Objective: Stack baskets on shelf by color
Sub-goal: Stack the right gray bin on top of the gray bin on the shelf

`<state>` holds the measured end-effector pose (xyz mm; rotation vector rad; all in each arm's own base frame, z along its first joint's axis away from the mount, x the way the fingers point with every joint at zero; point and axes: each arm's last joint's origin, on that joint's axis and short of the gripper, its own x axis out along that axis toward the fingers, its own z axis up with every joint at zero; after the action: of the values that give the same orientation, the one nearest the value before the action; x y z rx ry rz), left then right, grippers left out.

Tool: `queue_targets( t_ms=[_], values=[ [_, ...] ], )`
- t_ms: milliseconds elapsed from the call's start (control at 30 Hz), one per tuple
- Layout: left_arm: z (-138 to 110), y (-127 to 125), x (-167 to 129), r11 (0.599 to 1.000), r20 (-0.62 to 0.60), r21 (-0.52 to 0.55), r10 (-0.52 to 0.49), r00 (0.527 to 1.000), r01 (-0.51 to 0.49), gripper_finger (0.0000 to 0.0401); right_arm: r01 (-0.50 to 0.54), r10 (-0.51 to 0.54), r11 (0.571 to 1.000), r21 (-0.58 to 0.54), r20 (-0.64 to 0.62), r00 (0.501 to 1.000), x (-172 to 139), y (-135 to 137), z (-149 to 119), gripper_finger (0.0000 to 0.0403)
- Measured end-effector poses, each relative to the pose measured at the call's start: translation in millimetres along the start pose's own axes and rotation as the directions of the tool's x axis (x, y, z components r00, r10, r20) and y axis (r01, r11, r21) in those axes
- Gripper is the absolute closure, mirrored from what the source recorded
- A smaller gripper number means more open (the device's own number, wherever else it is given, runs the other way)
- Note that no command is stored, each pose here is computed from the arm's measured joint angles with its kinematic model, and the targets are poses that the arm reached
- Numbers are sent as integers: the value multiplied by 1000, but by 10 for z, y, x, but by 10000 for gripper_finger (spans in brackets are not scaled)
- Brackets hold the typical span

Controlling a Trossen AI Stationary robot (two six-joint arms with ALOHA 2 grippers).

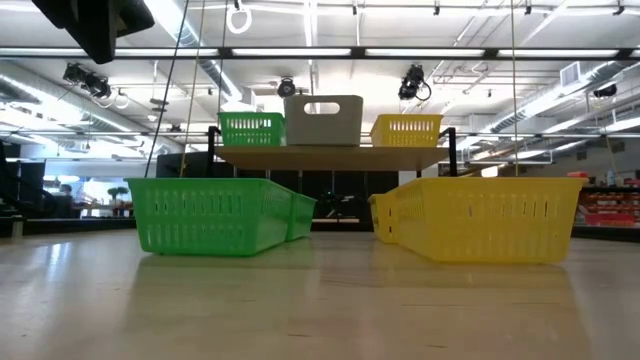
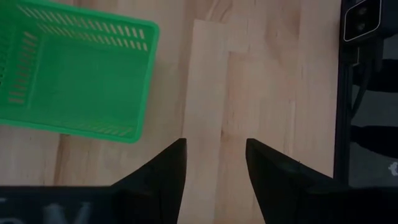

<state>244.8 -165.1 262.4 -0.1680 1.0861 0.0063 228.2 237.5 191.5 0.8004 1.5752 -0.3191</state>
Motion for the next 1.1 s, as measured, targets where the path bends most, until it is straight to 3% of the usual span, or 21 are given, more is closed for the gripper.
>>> queue_targets(
  t_ms=[267,467,633,867,1100],
  values=[
    [4,1,0,1000,4,1,0,1000,0,229,-55,56,998,-32,30,998,-419,-121,106,394],
    [5,0,0,1000,5,0,-1,1000,1,229,-178,217,967,-182,222,951,-973,-237,230,395],
    [5,0,0,1000,5,-9,-1,1000,1,229,-226,367,910,-347,423,829,-1607,-324,314,396],
    [36,40,10,1000,6,-27,7,1000,-7,229,-204,474,854,-479,556,683,-2309,-485,485,395],
    [123,134,34,998,23,-68,19,1000,-17,229,-42,542,793,-608,671,506,-2870,-578,672,395]
  ],
)
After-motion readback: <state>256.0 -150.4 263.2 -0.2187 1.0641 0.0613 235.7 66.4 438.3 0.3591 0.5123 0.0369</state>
